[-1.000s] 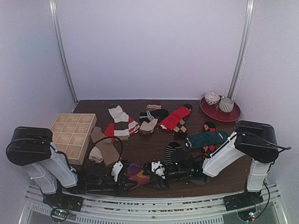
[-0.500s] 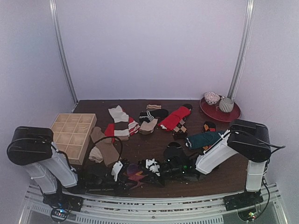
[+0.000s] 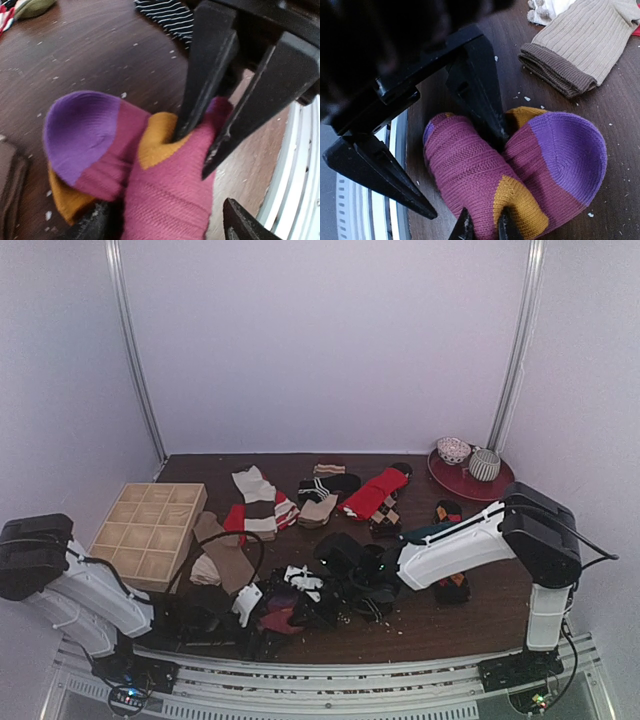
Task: Roll the socks
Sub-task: Roll a pair of socks at the center of the board.
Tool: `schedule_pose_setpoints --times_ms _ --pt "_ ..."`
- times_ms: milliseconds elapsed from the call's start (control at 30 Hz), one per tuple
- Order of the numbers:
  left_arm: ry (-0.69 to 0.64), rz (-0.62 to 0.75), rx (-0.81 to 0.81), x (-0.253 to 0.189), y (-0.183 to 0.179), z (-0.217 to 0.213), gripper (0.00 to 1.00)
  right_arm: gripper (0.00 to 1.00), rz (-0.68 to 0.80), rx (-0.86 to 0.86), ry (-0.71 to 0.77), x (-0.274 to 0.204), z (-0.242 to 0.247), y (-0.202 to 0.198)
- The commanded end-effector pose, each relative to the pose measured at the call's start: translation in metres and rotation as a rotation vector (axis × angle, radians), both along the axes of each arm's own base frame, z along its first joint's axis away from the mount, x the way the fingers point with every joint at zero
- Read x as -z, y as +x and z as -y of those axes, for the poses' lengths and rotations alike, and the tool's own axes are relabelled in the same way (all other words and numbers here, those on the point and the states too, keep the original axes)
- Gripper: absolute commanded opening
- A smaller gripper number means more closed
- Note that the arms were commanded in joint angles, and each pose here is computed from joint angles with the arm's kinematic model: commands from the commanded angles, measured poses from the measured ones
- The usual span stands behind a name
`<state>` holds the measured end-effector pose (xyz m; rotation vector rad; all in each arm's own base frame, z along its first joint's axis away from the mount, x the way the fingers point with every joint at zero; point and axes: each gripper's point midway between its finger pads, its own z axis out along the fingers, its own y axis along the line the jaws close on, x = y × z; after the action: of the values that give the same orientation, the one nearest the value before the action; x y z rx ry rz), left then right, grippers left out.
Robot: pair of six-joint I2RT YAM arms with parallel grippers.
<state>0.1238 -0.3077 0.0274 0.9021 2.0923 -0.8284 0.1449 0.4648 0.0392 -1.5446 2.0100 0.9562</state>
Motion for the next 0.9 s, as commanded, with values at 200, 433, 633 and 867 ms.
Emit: schedule_pose_setpoints --times_ms 200,433,633,867 --pt "0.018 0.226 0.037 -0.032 0.001 -0.017 0.75 0.05 -0.441 0.051 -0.574 0.104 0.088 -0.06" --pt "0.0 0.281 0.076 -0.032 -0.001 -0.013 0.72 0.05 -0.505 0.121 -0.608 0.117 0.098 -0.051" --pt "-0.01 0.264 0.086 -0.023 -0.004 -0.011 0.59 0.05 -0.502 0.133 -0.623 0.122 0.102 -0.048" --pt "0.053 0.195 0.055 -0.002 -0.004 -0.019 0.13 0.08 -0.482 0.134 -0.602 0.115 0.098 -0.044"
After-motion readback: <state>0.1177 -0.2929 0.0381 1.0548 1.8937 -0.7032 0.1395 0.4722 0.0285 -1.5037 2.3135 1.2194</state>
